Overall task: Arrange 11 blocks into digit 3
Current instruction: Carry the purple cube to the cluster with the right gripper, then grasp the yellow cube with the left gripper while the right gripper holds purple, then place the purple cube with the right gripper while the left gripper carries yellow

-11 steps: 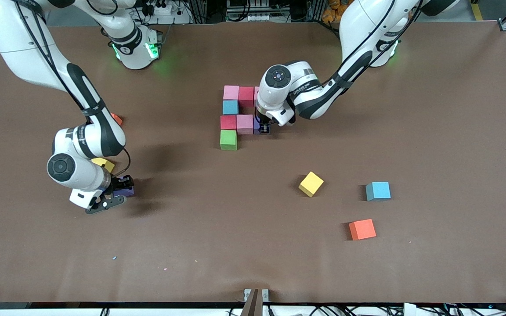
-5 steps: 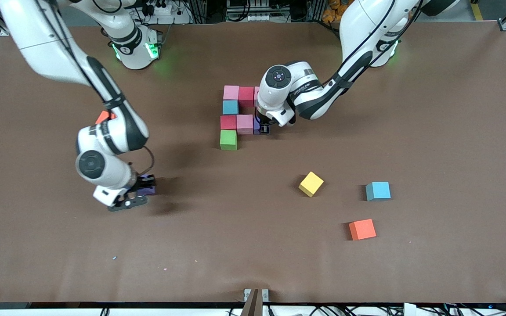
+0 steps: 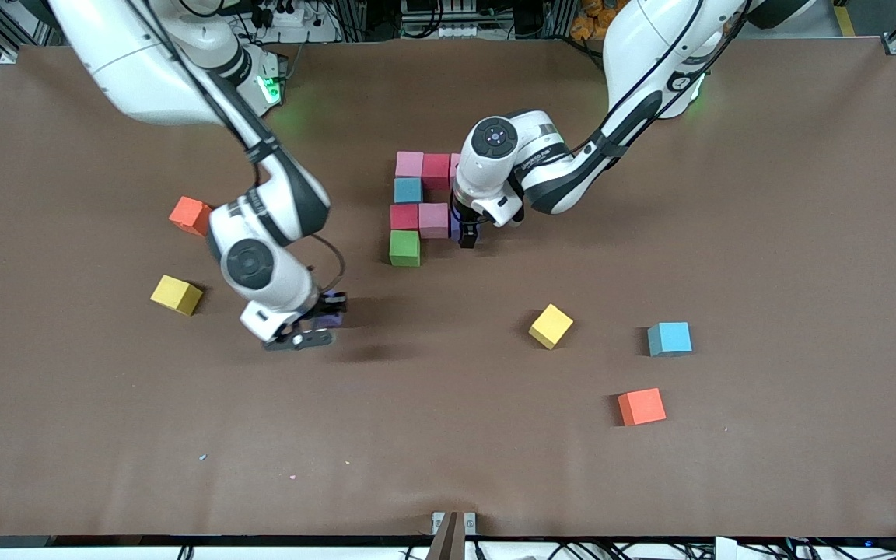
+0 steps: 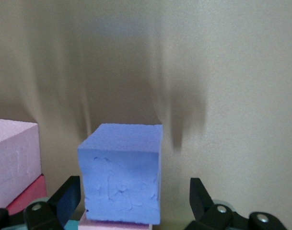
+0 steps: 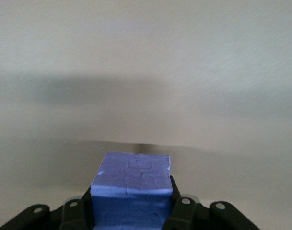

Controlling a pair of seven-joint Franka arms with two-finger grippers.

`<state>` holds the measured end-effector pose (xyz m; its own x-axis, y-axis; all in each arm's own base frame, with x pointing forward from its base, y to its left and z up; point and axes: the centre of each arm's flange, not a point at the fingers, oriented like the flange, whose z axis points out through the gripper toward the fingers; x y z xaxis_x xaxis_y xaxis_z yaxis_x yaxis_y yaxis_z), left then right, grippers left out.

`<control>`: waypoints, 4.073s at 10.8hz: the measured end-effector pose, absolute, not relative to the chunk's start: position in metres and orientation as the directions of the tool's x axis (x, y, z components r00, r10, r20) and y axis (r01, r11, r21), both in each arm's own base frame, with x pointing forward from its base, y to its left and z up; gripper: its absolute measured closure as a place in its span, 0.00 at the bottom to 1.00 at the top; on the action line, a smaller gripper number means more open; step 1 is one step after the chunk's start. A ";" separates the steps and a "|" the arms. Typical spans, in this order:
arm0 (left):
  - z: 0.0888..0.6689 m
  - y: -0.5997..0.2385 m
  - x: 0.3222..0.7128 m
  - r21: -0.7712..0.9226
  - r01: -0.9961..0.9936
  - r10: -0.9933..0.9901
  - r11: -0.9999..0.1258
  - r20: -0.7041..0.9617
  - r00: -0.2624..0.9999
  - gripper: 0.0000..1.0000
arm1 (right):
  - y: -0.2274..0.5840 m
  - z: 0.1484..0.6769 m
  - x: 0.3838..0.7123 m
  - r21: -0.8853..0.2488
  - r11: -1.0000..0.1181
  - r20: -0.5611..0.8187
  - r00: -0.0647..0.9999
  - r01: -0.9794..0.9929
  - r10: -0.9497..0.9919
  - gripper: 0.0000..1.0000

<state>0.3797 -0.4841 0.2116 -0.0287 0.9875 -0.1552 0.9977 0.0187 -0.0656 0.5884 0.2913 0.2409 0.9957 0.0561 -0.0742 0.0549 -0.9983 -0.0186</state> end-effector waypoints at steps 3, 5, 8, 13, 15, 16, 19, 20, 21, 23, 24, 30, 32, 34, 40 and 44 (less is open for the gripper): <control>0.231 -0.492 0.377 -0.039 0.999 0.985 0.005 -0.175 -0.011 0.00 | 0.356 0.248 0.558 -0.037 -0.998 -0.078 0.996 -0.041 -0.038 0.44; 0.247 -0.491 0.379 -0.015 1.000 0.987 -0.015 -0.161 0.012 0.00 | 0.380 0.253 0.549 -0.062 -0.997 -0.086 0.995 -0.048 -0.043 0.44; 0.264 -0.466 0.409 0.017 0.997 0.988 -0.075 -0.137 0.076 0.00 | 0.392 0.241 0.545 -0.066 -0.997 -0.102 0.994 -0.038 -0.031 0.44; 0.301 -0.410 0.501 0.042 0.969 0.965 -0.245 -0.085 0.248 0.00 | 0.408 0.220 0.537 -0.068 -0.998 -0.115 0.993 -0.017 -0.009 0.44; 0.301 -0.387 0.530 0.051 0.940 0.936 -0.337 -0.087 0.340 0.00 | 0.408 0.219 0.537 -0.067 -0.998 -0.116 0.993 -0.017 -0.010 0.44; 0.298 -0.374 0.544 0.051 0.924 0.919 -0.380 -0.089 0.383 0.00 | 0.407 0.218 0.537 -0.066 -0.998 -0.117 0.993 -0.018 -0.010 0.44; 0.286 -0.341 0.587 0.044 0.896 0.892 -0.441 -0.085 0.444 0.00 | 0.407 0.209 0.536 -0.060 -0.998 -0.128 0.992 -0.018 -0.011 0.44; 0.283 -0.338 0.596 0.046 0.889 0.885 -0.455 -0.090 0.457 0.00 | 0.406 0.207 0.535 -0.059 -0.998 -0.131 0.991 -0.019 -0.011 0.44; 0.279 -0.335 0.601 0.046 0.879 0.874 -0.475 -0.091 0.477 0.00 | 0.406 0.206 0.535 -0.058 -0.998 -0.133 0.991 -0.019 -0.011 0.44; 0.270 -0.326 0.607 0.042 0.834 0.830 -0.550 -0.083 0.552 0.00 | 0.406 0.205 0.535 -0.057 -0.998 -0.134 0.991 -0.019 -0.011 0.44; 0.266 -0.323 0.608 0.038 0.812 0.808 -0.582 -0.082 0.583 0.00 | 0.406 0.205 0.535 -0.057 -0.998 -0.134 0.991 -0.019 -0.011 0.44; 0.226 -0.309 0.611 -0.012 0.773 0.771 -0.634 -0.092 0.630 0.00 | 0.407 0.201 0.531 -0.052 -0.999 -0.142 0.990 -0.014 -0.007 0.44; 0.224 -0.306 0.616 -0.009 0.779 0.776 -0.627 -0.092 0.624 0.00 | 0.409 0.201 0.530 -0.050 -0.999 -0.141 0.990 -0.010 -0.003 0.44; 0.223 -0.309 0.615 -0.010 0.776 0.773 -0.631 -0.090 0.628 0.00 | 0.410 0.201 0.530 -0.050 -0.999 -0.141 0.990 -0.007 0.000 0.33; 0.190 -0.325 0.608 -0.042 0.765 0.766 -0.643 -0.051 0.641 0.20 | 0.410 0.226 0.544 -0.072 -0.997 -0.098 0.995 -0.018 -0.010 0.00; 0.200 -0.349 0.602 -0.028 0.854 0.854 -0.520 -0.050 0.518 0.39 | 0.359 0.289 0.591 -0.103 -0.993 -0.011 0.999 -0.050 -0.049 0.00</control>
<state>0.6020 -0.3487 0.2004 0.5182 0.8538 -0.0503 0.8538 -0.5198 -0.0284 0.5909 0.3591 0.2894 0.9987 -0.0490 -0.0110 -0.0499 -0.9934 -0.1031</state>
